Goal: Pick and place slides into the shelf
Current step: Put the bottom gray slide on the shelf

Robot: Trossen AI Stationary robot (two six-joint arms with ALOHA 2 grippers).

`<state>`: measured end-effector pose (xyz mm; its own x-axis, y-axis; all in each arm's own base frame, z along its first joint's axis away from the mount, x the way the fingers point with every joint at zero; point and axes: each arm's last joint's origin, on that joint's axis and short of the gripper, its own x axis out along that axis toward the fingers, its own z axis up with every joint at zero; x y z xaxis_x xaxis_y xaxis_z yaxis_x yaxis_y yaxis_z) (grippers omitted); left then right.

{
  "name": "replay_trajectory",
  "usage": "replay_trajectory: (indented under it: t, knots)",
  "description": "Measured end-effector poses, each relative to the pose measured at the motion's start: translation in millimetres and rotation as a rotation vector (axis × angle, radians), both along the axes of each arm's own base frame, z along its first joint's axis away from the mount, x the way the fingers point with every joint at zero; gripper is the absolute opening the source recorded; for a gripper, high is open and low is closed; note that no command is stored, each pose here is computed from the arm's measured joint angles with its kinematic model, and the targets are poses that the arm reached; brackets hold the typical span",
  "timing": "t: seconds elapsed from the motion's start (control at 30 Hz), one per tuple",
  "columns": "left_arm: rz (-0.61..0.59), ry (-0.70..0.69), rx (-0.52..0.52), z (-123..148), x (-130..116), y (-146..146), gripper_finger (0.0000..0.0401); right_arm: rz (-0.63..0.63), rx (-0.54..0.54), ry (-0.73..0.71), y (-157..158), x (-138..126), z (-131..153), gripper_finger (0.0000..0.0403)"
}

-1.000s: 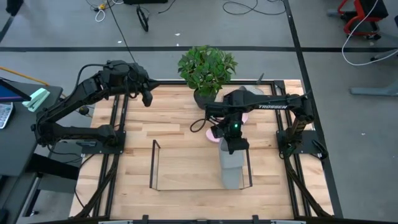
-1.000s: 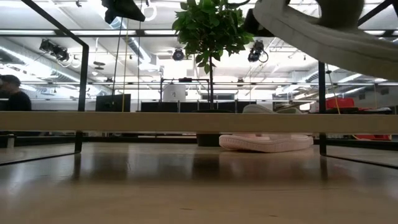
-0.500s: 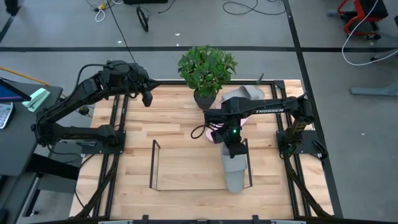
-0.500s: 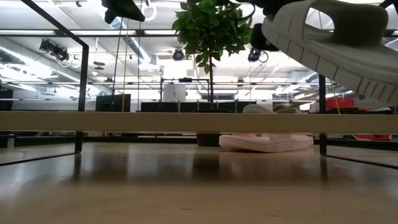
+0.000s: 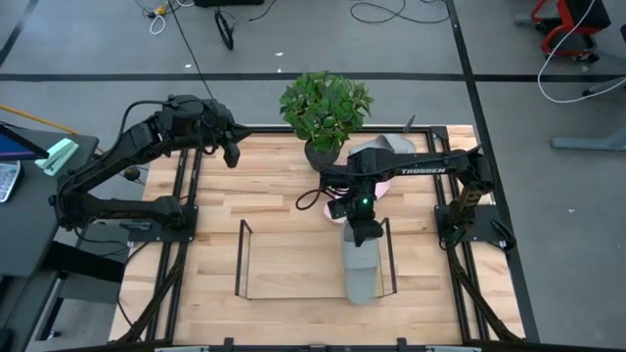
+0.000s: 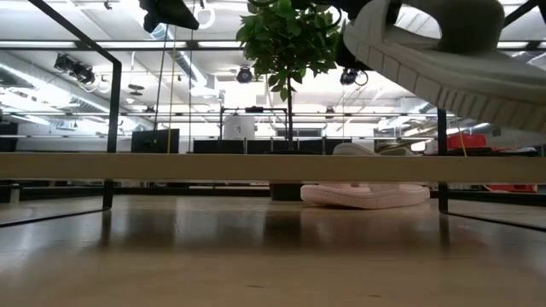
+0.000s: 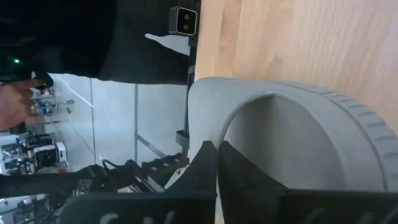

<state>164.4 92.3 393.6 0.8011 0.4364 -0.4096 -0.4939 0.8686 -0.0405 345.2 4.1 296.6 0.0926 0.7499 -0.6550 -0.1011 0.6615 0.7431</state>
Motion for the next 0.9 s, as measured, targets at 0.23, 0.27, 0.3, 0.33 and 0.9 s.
replay_trajectory:
  t: [0.23,0.27,0.3,0.33,0.9]
  knots:
    - [0.000,0.000,0.001,0,0,0,0.0018,-0.008,0.012,0.008,1,0,-3,0.0000]
    - [0.000,0.000,0.001,0,0,0,0.0019,-0.011,0.012,0.021,1,0,-6,0.0000]
    - [0.000,0.000,0.001,0,0,0,0.0019,-0.012,0.009,0.035,1,-1,-9,0.0000]
    - [0.000,0.000,0.001,0,0,0,0.0021,-0.012,-0.004,0.046,0,-2,-13,0.0000]
    - [0.000,0.000,0.000,0,0,0,0.0025,-0.024,-0.247,0.083,-5,-5,-39,0.0000]
